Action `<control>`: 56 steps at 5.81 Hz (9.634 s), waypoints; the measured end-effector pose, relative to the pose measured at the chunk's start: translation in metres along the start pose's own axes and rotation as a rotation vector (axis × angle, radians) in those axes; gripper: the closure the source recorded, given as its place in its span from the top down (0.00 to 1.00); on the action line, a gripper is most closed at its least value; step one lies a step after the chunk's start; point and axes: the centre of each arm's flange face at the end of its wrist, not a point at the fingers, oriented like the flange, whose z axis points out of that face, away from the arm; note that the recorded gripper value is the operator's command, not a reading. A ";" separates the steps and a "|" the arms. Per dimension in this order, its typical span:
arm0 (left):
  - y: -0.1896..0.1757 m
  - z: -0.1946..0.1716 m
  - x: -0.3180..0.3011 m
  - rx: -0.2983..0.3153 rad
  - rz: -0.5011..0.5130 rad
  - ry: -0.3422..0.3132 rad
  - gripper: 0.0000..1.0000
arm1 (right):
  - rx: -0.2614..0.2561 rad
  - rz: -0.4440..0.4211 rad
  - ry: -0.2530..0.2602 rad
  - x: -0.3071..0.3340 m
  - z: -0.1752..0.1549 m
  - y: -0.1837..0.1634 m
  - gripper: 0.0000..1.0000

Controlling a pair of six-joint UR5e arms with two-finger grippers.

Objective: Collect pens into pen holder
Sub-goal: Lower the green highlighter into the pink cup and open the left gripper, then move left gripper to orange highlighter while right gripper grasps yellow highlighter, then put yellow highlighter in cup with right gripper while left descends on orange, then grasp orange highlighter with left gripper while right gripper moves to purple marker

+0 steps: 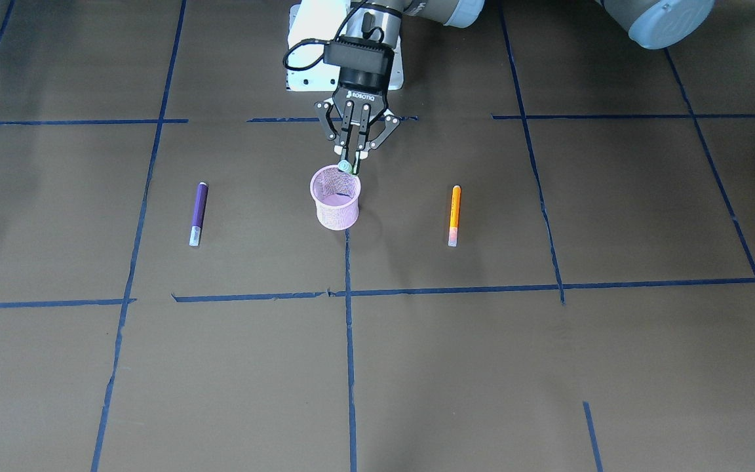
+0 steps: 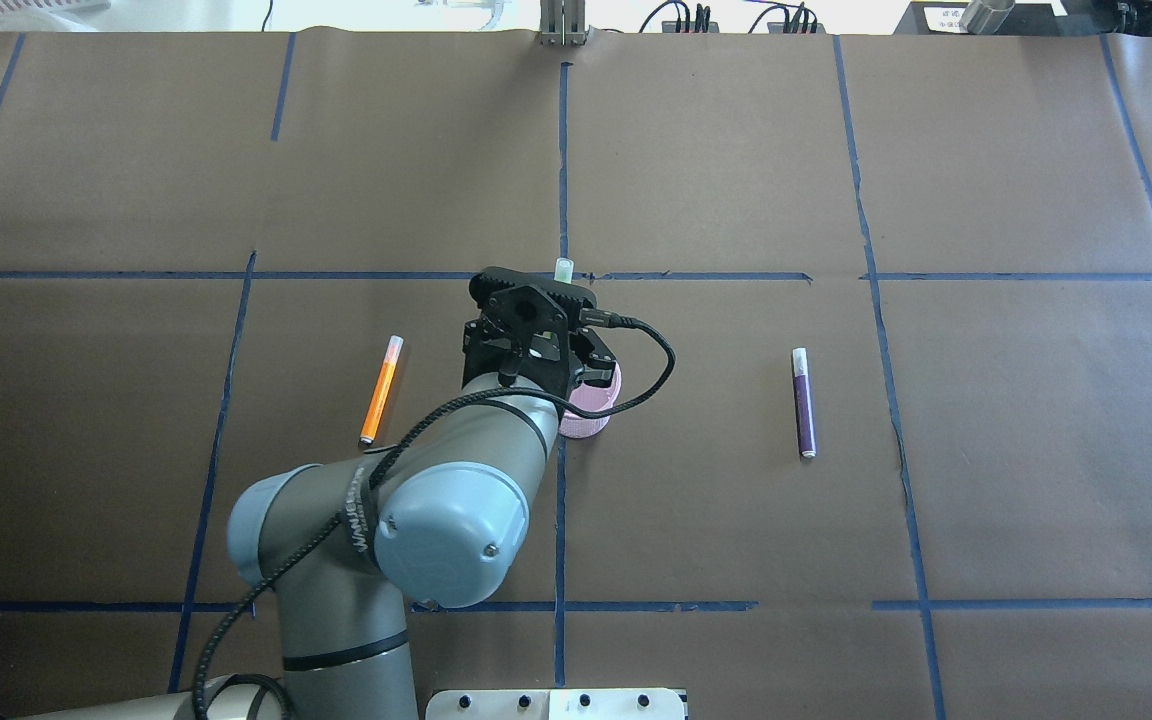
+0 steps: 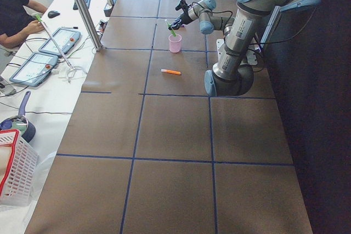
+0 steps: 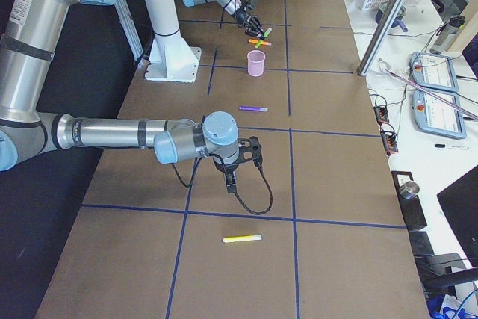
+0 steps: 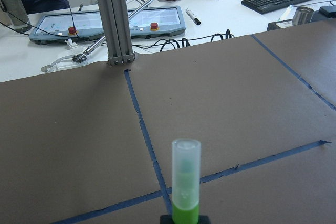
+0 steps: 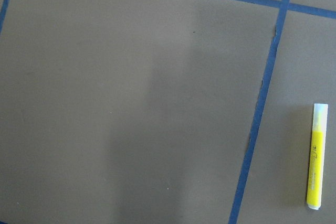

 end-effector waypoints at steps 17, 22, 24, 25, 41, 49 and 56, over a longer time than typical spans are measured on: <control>-0.053 0.024 -0.091 -0.391 0.018 0.141 0.97 | -0.248 0.117 0.169 0.137 0.155 -0.077 0.92; -0.058 0.037 -0.125 -0.587 0.086 0.077 0.96 | -0.291 0.129 0.168 0.152 0.171 -0.063 0.45; -0.058 0.037 -0.125 -0.588 0.087 0.078 0.96 | -0.297 0.136 0.167 0.154 0.174 -0.060 0.00; -0.058 0.037 -0.125 -0.588 0.087 0.079 0.96 | -0.297 0.136 0.167 0.154 0.174 -0.060 0.00; -0.006 0.005 -0.193 -0.785 0.072 -0.012 1.00 | 0.839 0.156 -0.167 -0.572 0.089 -0.106 0.00; 0.006 0.037 -0.182 -0.763 0.126 0.047 0.99 | 1.012 0.190 0.016 -0.684 0.175 -0.092 0.83; 0.031 0.127 -0.189 -0.825 0.032 0.023 0.90 | 0.318 0.313 -0.174 -0.476 0.015 -0.164 0.92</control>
